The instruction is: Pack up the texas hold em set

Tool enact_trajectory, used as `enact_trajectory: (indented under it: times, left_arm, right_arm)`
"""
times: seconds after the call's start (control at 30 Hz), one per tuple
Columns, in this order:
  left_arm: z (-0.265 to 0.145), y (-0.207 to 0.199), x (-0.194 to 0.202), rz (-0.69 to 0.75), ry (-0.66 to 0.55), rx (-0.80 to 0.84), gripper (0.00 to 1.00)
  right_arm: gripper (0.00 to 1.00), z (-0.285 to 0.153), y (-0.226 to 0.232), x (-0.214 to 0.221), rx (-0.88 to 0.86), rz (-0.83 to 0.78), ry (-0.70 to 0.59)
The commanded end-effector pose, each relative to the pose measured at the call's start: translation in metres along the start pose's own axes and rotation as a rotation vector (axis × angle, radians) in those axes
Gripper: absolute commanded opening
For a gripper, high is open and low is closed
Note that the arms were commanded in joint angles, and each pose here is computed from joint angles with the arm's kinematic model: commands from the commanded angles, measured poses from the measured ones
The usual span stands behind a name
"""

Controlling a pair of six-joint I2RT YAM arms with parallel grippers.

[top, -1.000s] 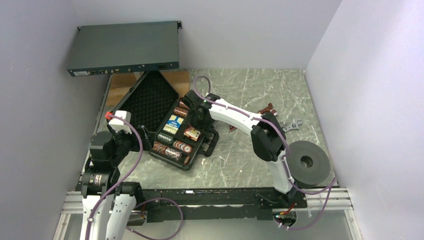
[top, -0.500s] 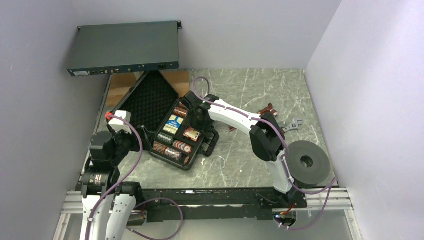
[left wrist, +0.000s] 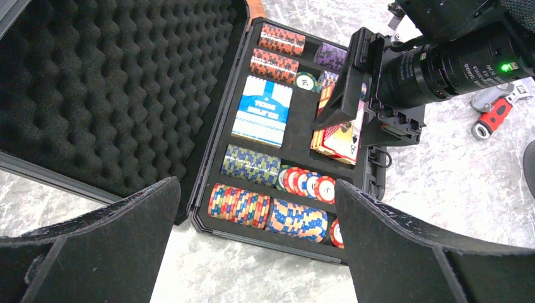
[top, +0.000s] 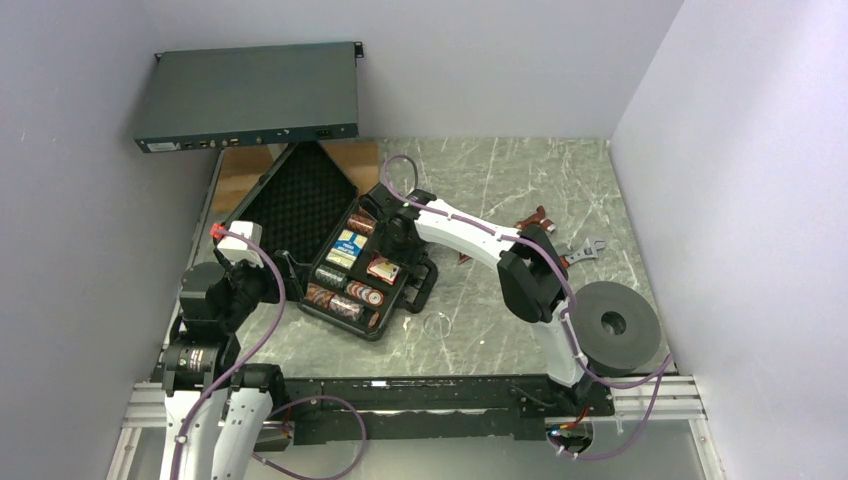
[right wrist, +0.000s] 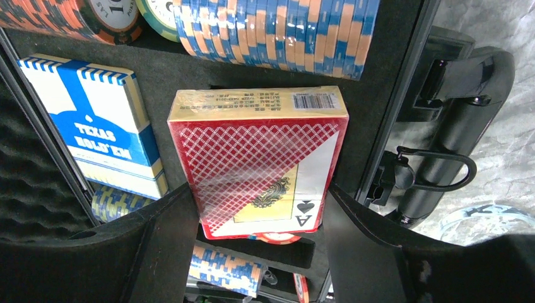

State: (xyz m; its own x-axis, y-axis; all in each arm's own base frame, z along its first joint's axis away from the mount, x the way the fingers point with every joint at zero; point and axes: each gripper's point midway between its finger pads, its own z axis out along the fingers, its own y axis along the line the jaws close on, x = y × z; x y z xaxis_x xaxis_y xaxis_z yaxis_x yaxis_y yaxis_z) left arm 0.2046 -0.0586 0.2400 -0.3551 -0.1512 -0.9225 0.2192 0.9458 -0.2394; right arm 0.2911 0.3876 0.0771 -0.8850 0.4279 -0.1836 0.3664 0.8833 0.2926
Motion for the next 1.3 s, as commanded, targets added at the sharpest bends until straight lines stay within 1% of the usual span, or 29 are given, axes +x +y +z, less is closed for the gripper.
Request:
enact_trajectory:
  times: [0.0, 0.27, 0.57, 0.63, 0.7, 0.77, 0.9, 0.93, 1.0, 1.13, 1.2, 1.23, 1.27]
  left_arm:
    - [0.000, 0.002, -0.008, 0.011, -0.034, -0.014, 0.99]
    - [0.000, 0.002, -0.008, 0.010, -0.034, -0.011, 0.99]
    - [0.000, 0.002, -0.008, 0.010, -0.032, -0.012, 0.99]
    - [0.000, 0.002, -0.008, 0.010, -0.032, -0.011, 0.99]
    - [0.000, 0.002, -0.008, 0.010, -0.031, -0.010, 0.99]
    - [0.001, 0.002, -0.007, 0.009, -0.028, -0.010, 0.99]
    - [0.001, 0.002, -0.007, 0.009, -0.028, -0.011, 0.99]
    - [0.001, 0.002, -0.008, 0.009, -0.030, -0.012, 0.99]
    - [0.001, 0.002, -0.007, 0.009, -0.028, -0.009, 0.99]
    - [0.000, 0.002, -0.008, 0.009, -0.031, -0.011, 0.99]
    - [0.000, 0.002, -0.008, 0.009, -0.032, -0.011, 0.99]
    - [0.001, 0.002, -0.007, 0.009, -0.029, -0.011, 0.99]
    - [0.000, 0.002, -0.007, 0.009, -0.030, -0.013, 0.99]
  right_arm:
    - [0.00, -0.006, -0.002, 0.013, 0.031, -0.015, 0.035]
    - [0.00, -0.009, -0.007, 0.022, 0.051, -0.034, 0.061]
    - [0.00, -0.005, -0.022, 0.016, 0.126, -0.067, 0.033]
    - [0.00, -0.005, -0.021, 0.015, 0.112, -0.088, 0.036]
    - [0.00, -0.003, -0.016, 0.020, 0.071, -0.118, 0.084]
    - [0.10, -0.002, -0.016, 0.023, 0.068, -0.116, 0.105]
    - [0.36, -0.007, -0.012, 0.024, 0.035, -0.128, 0.106]
    - [0.41, -0.009, -0.012, 0.022, 0.031, -0.126, 0.098]
    - [0.47, -0.012, -0.011, 0.018, 0.029, -0.129, 0.078]
    - [0.70, -0.019, -0.010, 0.011, 0.028, -0.136, 0.046]
    - [0.96, -0.022, -0.009, 0.008, 0.028, -0.135, 0.030]
    - [1.00, -0.023, -0.010, 0.007, 0.029, -0.135, 0.022]
    - [1.00, -0.025, -0.010, 0.004, 0.029, -0.133, 0.010]
